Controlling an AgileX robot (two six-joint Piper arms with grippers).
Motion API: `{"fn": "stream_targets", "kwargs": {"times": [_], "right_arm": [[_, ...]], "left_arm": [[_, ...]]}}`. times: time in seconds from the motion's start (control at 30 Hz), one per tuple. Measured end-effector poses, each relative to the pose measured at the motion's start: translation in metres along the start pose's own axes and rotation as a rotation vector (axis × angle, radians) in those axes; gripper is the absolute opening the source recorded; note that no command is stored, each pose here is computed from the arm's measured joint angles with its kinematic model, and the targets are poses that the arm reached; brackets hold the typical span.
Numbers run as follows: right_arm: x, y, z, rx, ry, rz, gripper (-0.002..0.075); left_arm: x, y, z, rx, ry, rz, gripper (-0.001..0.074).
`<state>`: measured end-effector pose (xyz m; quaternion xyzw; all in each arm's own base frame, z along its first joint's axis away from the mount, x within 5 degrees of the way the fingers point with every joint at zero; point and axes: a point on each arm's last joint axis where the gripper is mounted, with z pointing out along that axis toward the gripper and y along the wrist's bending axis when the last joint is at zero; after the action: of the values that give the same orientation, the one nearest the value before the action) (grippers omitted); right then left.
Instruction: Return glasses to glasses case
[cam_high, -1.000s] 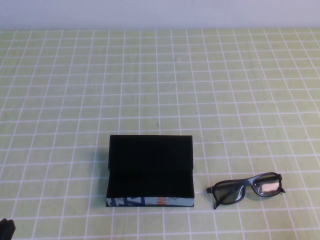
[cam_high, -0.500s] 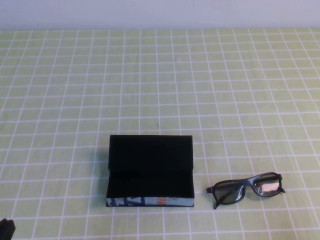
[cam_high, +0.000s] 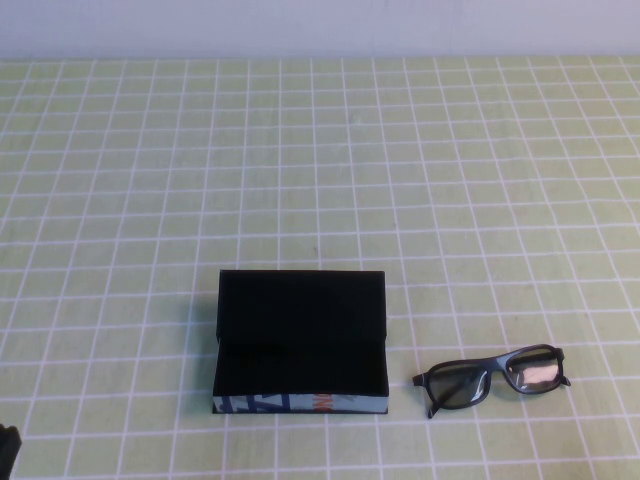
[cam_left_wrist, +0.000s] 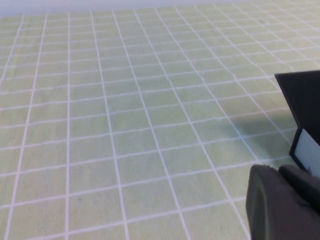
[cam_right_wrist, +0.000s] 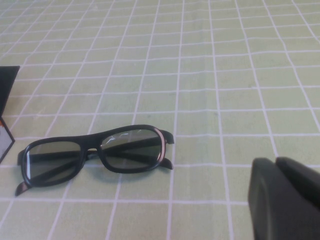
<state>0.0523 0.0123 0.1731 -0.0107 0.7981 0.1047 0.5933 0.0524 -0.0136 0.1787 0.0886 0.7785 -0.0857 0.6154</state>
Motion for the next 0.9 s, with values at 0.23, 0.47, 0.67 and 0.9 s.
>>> {"fn": "stream_targets", "kwargs": {"times": [0.23, 0.47, 0.67, 0.9], "right_arm": [[-0.003, 0.0, 0.0, 0.001, -0.036, 0.0, -0.0018], [-0.025, -0.001, -0.004, 0.009, -0.28, 0.002, -0.0018], [-0.044, -0.002, -0.011, 0.016, -0.504, 0.006, -0.0018], [-0.047, -0.002, -0.013, 0.018, -0.548, 0.008, -0.0018]], "left_arm": [[-0.012, 0.0, -0.001, 0.001, -0.129, 0.004, -0.0003], [-0.035, 0.0, -0.007, 0.005, -0.391, -0.003, -0.0003], [-0.046, 0.0, -0.012, 0.015, -0.53, -0.034, -0.0003], [-0.047, -0.001, -0.013, 0.016, -0.545, -0.036, -0.0003]]}}
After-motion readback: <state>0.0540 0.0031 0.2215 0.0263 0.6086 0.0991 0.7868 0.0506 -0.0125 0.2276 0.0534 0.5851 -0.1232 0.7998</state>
